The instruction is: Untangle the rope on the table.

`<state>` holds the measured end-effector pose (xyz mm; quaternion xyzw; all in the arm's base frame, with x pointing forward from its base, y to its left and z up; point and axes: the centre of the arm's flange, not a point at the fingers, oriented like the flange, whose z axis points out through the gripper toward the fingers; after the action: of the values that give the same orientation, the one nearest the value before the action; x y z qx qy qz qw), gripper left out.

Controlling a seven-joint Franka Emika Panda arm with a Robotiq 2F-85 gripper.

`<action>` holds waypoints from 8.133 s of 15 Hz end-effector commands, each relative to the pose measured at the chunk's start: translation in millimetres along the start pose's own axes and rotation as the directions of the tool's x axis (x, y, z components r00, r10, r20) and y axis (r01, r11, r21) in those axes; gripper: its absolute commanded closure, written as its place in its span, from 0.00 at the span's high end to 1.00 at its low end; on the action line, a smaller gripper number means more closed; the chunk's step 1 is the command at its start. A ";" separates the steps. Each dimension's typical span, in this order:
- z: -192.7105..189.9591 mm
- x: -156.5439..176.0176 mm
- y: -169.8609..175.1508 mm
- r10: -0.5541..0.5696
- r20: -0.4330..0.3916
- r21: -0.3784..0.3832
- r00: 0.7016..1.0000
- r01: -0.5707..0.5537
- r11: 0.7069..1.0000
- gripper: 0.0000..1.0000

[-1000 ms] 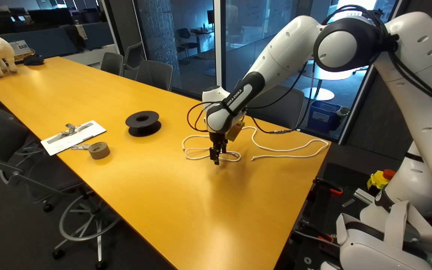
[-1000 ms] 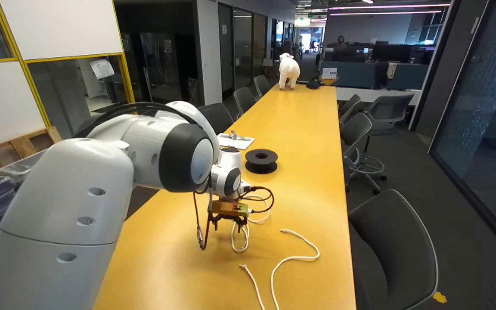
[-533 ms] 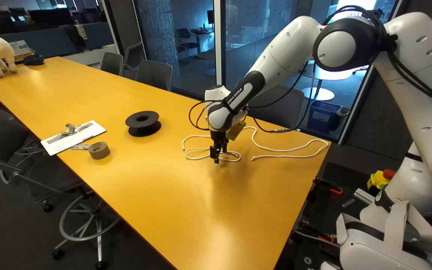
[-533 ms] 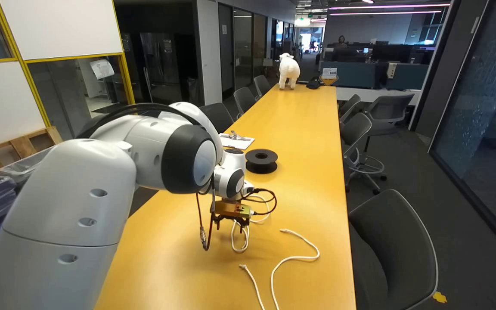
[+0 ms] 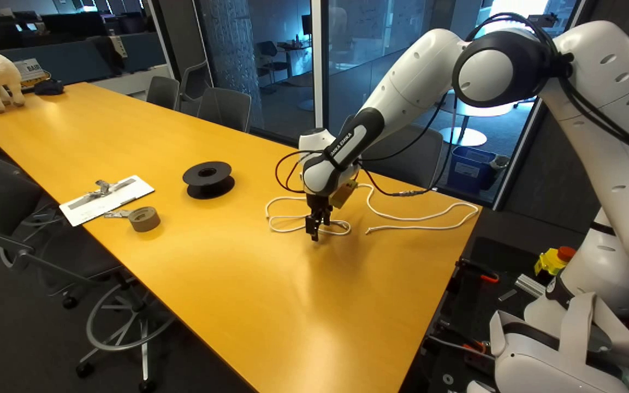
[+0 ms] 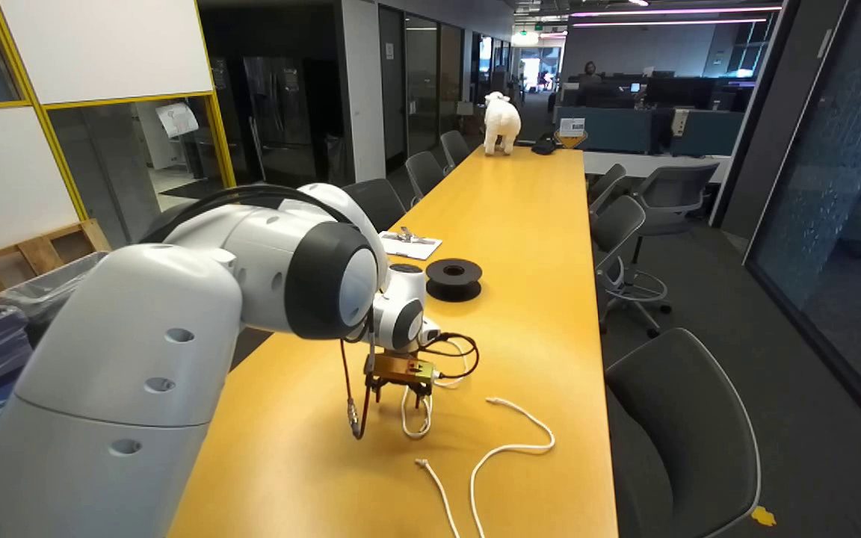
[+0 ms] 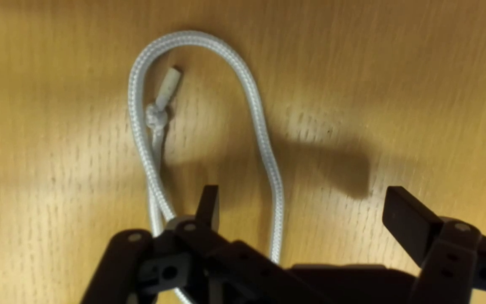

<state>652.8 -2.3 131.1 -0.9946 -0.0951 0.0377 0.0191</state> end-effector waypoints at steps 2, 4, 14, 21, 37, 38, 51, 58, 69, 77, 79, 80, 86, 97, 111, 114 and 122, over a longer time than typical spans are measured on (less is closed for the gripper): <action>-1.9 0.0 2.4 -0.001 -0.027 0.026 1.000 0.002 1.000 1.00; -1.1 0.2 3.2 0.000 -0.025 0.027 1.000 0.001 1.000 1.00; -2.3 0.6 5.3 0.000 -0.030 0.023 1.000 0.001 1.000 0.27; -4.9 1.7 5.7 -0.004 -0.033 0.025 0.999 0.004 1.000 0.07; -131.2 9.5 -60.8 -0.352 -0.210 0.017 0.912 0.363 0.932 0.08; -140.2 9.7 -62.4 -0.364 -0.222 0.013 0.904 0.376 0.926 0.08; -186.6 -3.6 -84.9 -0.622 -0.292 -0.050 0.727 0.638 0.769 0.09; -214.3 -22.8 -100.5 -0.721 -0.319 -0.112 0.615 0.731 0.673 0.09; -121.0 -60.1 -114.7 -0.843 -0.122 -0.068 0.525 0.843 0.534 0.09; -72.3 -102.2 -124.6 -0.969 0.080 0.001 0.234 0.972 0.235 0.08; -65.6 -107.6 -124.9 -0.980 0.107 0.012 0.170 0.985 0.173 0.08; -63.2 -109.7 -124.8 -0.982 0.116 0.017 0.148 0.988 0.151 0.09; -55.4 -115.1 -121.6 -0.988 0.136 0.038 0.068 0.997 0.074 0.08; -74.8 -94.7 -80.2 -0.956 0.186 0.090 0.229 0.964 0.248 0.89; -203.6 -185.8 -58.9 -0.472 0.278 -0.016 0.837 0.495 0.869 1.00; -247.0 -225.3 -64.0 -0.332 0.248 -0.035 0.910 0.351 0.936 1.00; -329.1 -298.3 -66.8 0.006 0.050 -0.021 0.999 -0.005 1.000 1.00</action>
<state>404.8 -0.2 461.9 -0.9831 -0.1544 0.0975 -0.0093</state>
